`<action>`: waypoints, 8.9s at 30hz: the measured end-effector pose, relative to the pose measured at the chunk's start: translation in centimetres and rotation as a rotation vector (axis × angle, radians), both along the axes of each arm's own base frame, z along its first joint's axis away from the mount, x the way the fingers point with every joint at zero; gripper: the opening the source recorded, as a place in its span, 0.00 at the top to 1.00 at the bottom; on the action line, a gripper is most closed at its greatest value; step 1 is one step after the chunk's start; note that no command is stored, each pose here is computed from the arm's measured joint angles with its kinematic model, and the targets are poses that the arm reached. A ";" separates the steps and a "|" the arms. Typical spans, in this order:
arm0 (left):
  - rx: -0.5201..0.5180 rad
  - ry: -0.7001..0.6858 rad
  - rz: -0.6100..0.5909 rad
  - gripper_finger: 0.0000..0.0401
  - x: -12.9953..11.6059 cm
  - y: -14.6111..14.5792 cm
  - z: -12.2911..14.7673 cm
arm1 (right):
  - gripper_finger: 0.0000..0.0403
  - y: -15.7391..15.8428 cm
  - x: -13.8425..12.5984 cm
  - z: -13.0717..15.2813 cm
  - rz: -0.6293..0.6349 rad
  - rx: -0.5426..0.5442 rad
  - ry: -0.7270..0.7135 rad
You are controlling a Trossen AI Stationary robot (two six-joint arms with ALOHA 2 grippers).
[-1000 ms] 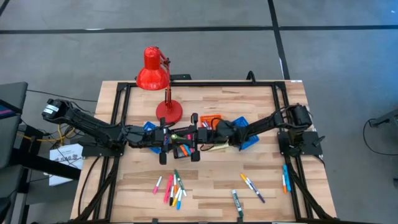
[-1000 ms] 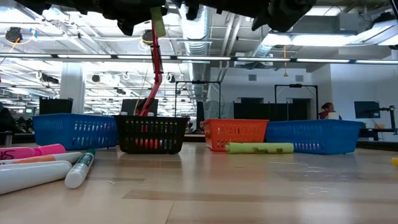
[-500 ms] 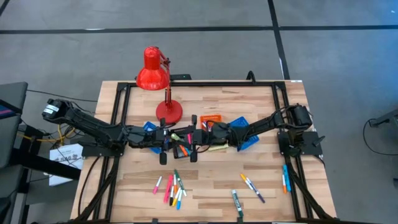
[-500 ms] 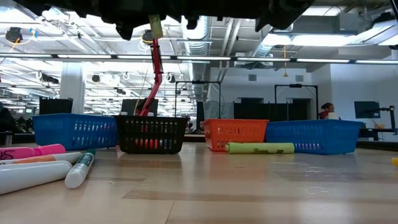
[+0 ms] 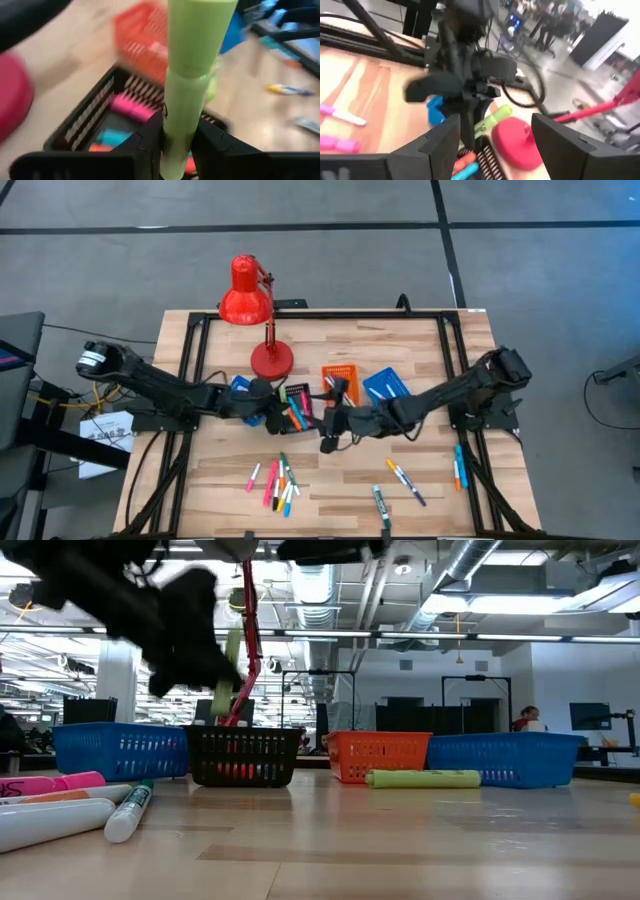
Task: Pick & Place Markers
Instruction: Put the bottom large green highlighter pen into the black basket, then put the large green highlighter pen into the black basket, then put the large pink highlighter pen into the black basket, then put the right small white and yellow highlighter pen into the right blue basket
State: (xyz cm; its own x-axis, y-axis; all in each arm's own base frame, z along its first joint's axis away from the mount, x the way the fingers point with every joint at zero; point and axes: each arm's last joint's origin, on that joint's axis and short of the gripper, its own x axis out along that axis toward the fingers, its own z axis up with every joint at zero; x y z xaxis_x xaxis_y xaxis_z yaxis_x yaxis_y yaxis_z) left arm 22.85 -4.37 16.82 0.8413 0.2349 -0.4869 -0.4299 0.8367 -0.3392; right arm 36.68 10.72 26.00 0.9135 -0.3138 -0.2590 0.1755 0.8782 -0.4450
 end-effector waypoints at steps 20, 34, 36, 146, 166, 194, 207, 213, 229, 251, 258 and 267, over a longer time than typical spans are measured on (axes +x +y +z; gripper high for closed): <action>-0.152 0.024 0.012 0.62 2.2 0.4 -3.5 | 0.43 -0.4 -2.3 -3.3 -0.015 0.214 0.371; 0.098 -0.284 -0.130 0.64 -0.6 0.9 5.0 | 0.44 -2.4 -1.3 -10.4 -0.003 0.306 0.743; 0.129 -0.302 -0.141 0.64 -0.9 1.0 5.5 | 0.44 -2.5 -1.6 -10.7 -0.012 0.305 0.781; -0.421 0.613 -0.206 0.70 1.5 -13.7 -0.2 | 0.62 -3.1 -1.8 -1.0 0.140 0.461 0.420; -0.351 0.681 -0.122 0.73 1.8 -14.5 -3.8 | 0.63 -3.7 -1.5 -0.8 0.131 0.469 0.394; -0.079 0.339 0.269 0.78 5.2 -0.6 2.4 | 0.65 -4.2 -1.5 -0.9 0.117 0.471 0.395; -0.086 0.355 0.216 0.67 5.3 1.3 2.5 | 0.64 -4.2 -1.6 -1.0 0.085 0.516 0.404; 0.014 0.271 0.066 0.67 4.3 0.6 5.5 | 0.63 -3.3 -2.4 -2.5 -0.061 0.666 0.502; 0.181 0.167 -0.029 0.70 0.9 0.9 7.6 | 0.65 2.5 -3.2 -7.2 -0.507 0.946 0.712; 0.237 0.169 -0.039 0.70 0.7 1.7 6.8 | 0.66 4.1 -4.7 -10.8 -0.921 1.023 0.836; 0.237 0.173 -0.038 0.70 0.6 1.8 6.5 | 0.67 4.6 -6.5 -7.2 -0.855 1.045 0.832; 0.238 0.216 -0.040 0.70 0.0 1.8 5.1 | 0.67 7.6 -8.6 -7.0 -0.912 1.128 0.900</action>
